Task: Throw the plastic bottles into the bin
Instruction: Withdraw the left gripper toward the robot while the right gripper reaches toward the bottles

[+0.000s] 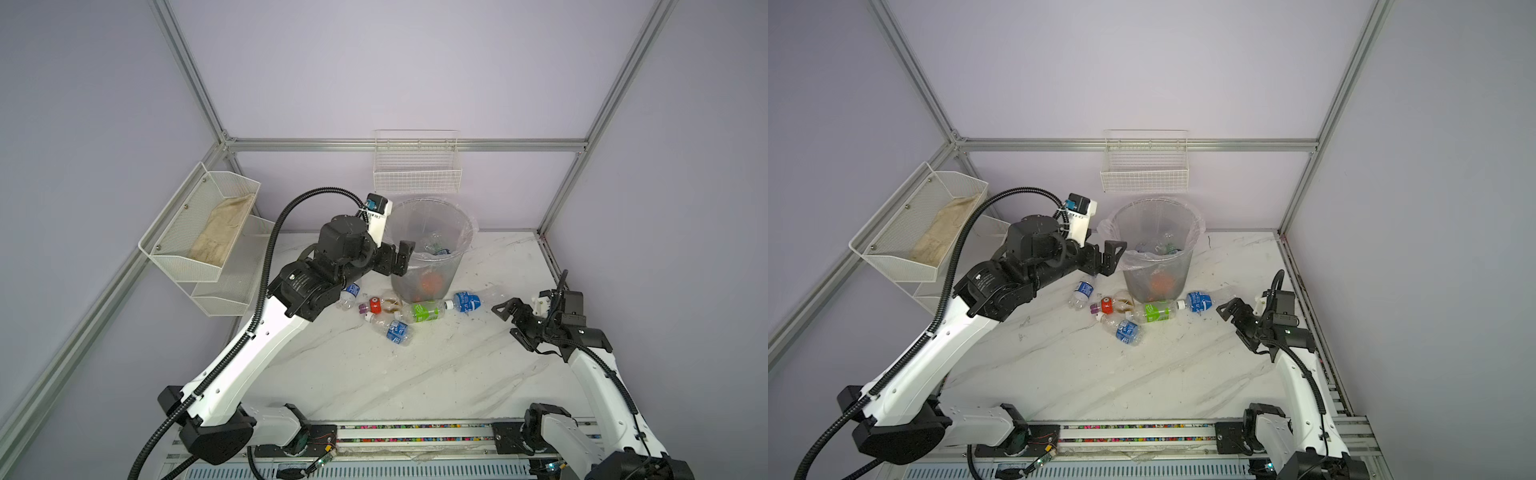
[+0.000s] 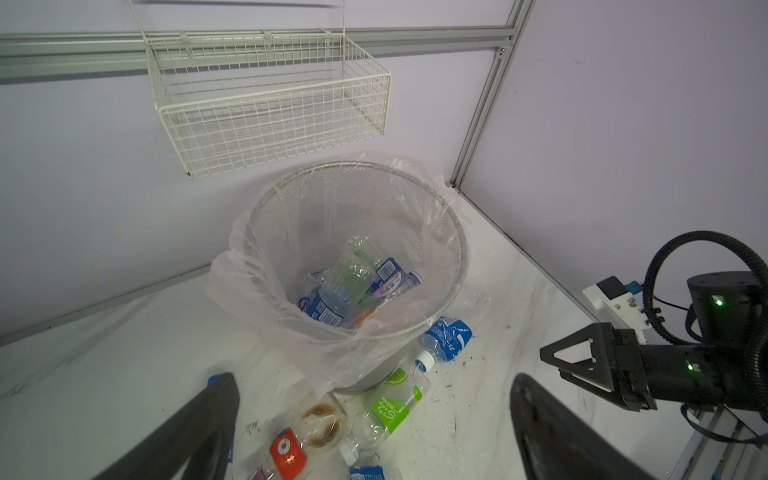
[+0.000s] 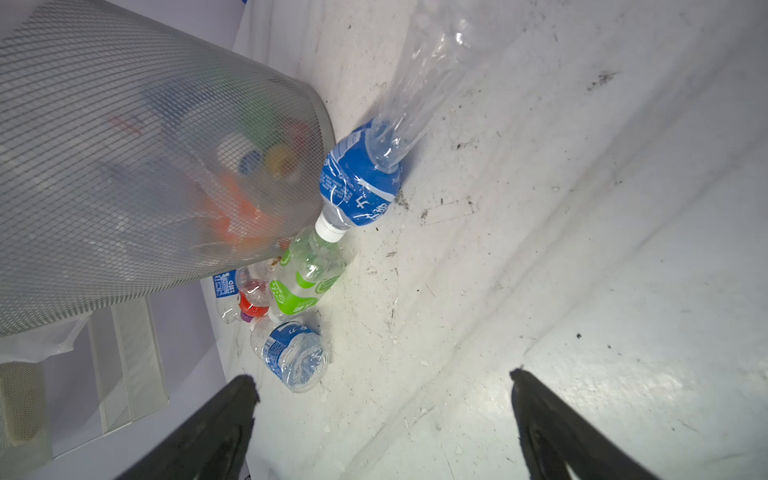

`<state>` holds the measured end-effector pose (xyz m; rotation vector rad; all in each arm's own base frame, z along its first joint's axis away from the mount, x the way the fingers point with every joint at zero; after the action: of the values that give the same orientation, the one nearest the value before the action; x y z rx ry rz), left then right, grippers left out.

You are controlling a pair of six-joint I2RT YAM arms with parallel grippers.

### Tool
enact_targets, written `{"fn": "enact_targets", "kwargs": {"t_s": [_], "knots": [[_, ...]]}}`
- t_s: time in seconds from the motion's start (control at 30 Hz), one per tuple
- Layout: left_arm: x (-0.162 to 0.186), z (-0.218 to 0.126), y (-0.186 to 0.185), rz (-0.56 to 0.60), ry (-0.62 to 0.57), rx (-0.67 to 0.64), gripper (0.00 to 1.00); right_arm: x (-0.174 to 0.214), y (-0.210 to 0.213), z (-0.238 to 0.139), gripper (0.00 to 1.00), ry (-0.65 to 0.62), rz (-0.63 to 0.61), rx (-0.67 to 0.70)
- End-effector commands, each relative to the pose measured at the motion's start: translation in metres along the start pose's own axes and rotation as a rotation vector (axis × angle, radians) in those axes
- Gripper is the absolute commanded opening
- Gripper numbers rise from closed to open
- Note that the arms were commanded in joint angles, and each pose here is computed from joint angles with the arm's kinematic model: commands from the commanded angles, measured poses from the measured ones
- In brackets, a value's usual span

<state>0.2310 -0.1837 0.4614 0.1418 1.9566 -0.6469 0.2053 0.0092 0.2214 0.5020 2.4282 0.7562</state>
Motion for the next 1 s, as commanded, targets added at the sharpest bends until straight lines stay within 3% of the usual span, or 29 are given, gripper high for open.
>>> {"fn": "enact_targets", "kwargs": {"t_s": [0.0, 0.43, 0.97], "knots": [[0.013, -0.012, 0.009, -0.071, -0.028, 0.012, 1.0, -0.013, 0.002, -0.001, 0.97, -0.058, 0.027, 0.029], [0.094, -0.051, 0.058, -0.203, 0.026, -0.067, 1.0, -0.048, 0.005, 0.019, 0.95, -0.119, 0.088, 0.025], [0.199, -0.059, 0.103, -0.431, 0.185, -0.106, 1.0, -0.062, 0.027, 0.058, 0.93, -0.089, 0.062, 0.06]]}}
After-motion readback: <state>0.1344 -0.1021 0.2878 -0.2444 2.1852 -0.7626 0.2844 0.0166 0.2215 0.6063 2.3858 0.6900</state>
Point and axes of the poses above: each gripper's point midway between its finger pads, its own z axis out along the fingers, its own y axis along the line the jaws close on, x = y × z, the point moved 10 cm from there along -z, back along the fingers, and after that the axes turned 15 degrees about -z, right-handed, at the moved point
